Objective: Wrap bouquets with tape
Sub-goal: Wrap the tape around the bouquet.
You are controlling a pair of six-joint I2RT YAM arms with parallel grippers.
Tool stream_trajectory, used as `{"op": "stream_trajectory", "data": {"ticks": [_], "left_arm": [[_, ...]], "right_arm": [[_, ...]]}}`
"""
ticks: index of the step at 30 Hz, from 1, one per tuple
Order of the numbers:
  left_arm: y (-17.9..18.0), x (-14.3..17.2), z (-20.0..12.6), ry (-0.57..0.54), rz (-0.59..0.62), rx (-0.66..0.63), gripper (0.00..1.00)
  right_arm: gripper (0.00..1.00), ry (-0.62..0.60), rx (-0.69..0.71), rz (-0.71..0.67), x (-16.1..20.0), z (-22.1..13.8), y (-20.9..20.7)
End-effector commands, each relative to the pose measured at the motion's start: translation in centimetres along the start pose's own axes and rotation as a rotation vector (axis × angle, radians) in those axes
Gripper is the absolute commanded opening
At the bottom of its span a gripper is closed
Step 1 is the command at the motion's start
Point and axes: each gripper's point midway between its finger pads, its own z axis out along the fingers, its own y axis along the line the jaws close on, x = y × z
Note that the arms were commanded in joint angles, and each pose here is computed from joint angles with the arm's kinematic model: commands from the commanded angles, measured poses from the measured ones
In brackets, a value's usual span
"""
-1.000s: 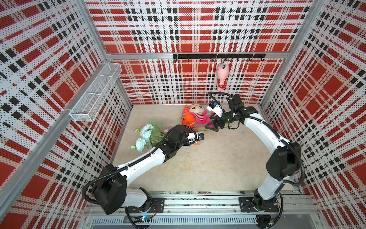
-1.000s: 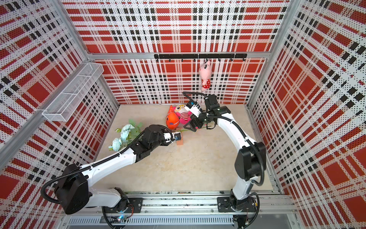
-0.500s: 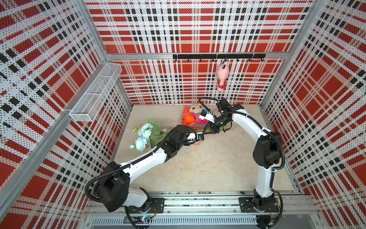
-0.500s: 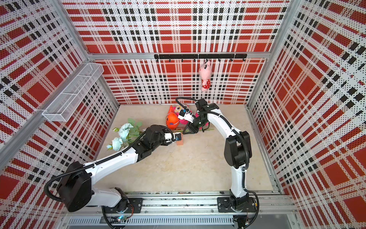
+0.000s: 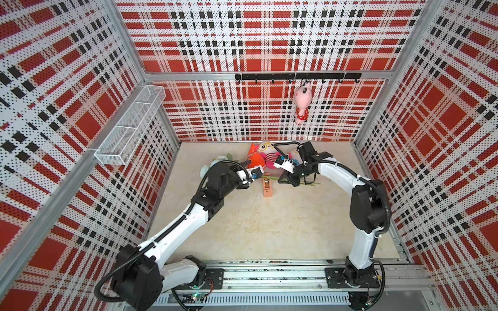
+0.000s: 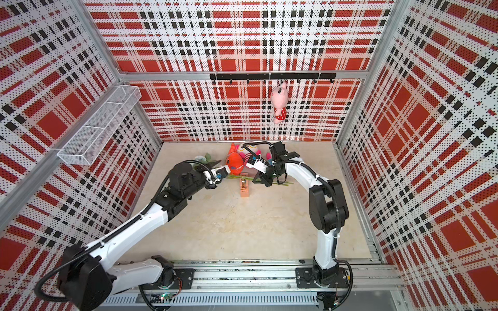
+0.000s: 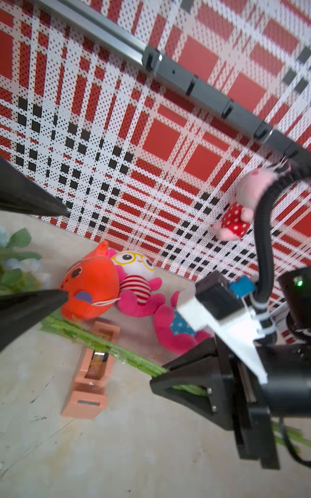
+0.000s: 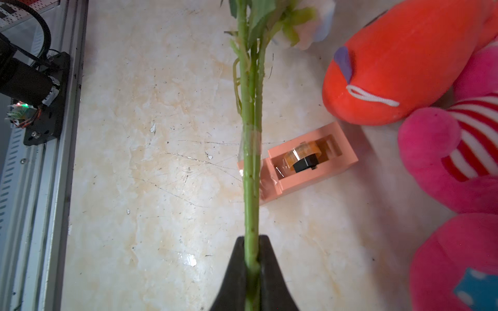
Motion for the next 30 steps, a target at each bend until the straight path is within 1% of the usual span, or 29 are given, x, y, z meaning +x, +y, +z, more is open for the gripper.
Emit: {"op": "stream_trajectory", "data": {"ticks": [1,3,4,5,7,8,10,12,13,17,19,25,28,29,30], "left_arm": [[0.0,-1.8,-1.6,-0.164,-0.088,0.058,0.54],[0.1,-1.6,-1.5,-0.17,-0.099,0.077,0.6],[0.0,-1.2,-1.2,-0.156,-0.106,0.092,0.63],[-0.4,-0.8,-0.7,-0.135,-0.112,0.124,0.63],[-1.4,-0.4,0.1,-0.107,-0.117,0.213,0.64],[-2.1,-0.2,0.4,-0.094,-0.121,0.262,0.64],[-3.7,-0.3,0.6,-0.099,-0.127,0.375,0.64],[-4.9,-0.4,0.7,-0.107,-0.125,0.45,0.64],[-5.3,-0.4,0.9,-0.104,-0.127,0.476,0.64],[-7.1,0.2,1.1,-0.076,-0.123,0.567,0.64],[-8.2,0.6,1.1,-0.062,-0.109,0.625,0.63],[-10.4,1.7,1.3,-0.024,-0.121,0.757,0.63],[-11.1,2.4,1.7,-0.004,-0.132,0.809,0.62],[-11.3,2.4,1.6,-0.01,-0.126,0.826,0.62],[-11.6,2.5,1.5,-0.01,-0.128,0.847,0.62]], "right_arm": [[0.0,-0.241,0.106,-0.342,-6.6,-3.7,1.3],[0.0,-0.305,0.177,-0.459,-6.8,-4.4,2.1],[0.0,-0.333,0.241,-0.534,-7.0,-4.8,2.3],[0.0,-0.367,0.318,-0.603,-7.2,-5.3,2.5],[0.0,-0.387,0.426,-0.733,-6.8,-5.9,3.0],[0.0,-0.386,0.466,-0.769,-6.9,-6.1,3.1],[0.0,-0.352,0.518,-0.819,-7.0,-6.2,3.1],[0.0,-0.298,0.579,-0.881,-6.8,-5.9,2.8],[0.0,-0.269,0.621,-0.915,-6.7,-5.8,2.6],[0.0,-0.18,0.713,-1.025,-6.1,-4.8,2.8],[0.0,-0.179,0.78,-1.082,-6.3,-4.7,3.0],[0.0,-0.207,0.875,-1.18,-6.6,-5.0,4.0],[0.0,-0.173,0.931,-1.232,-6.4,-4.7,4.0],[0.0,-0.156,0.931,-1.243,-6.2,-4.4,4.0],[0.0,-0.112,0.919,-1.267,-5.8,-3.8,3.9]]}}
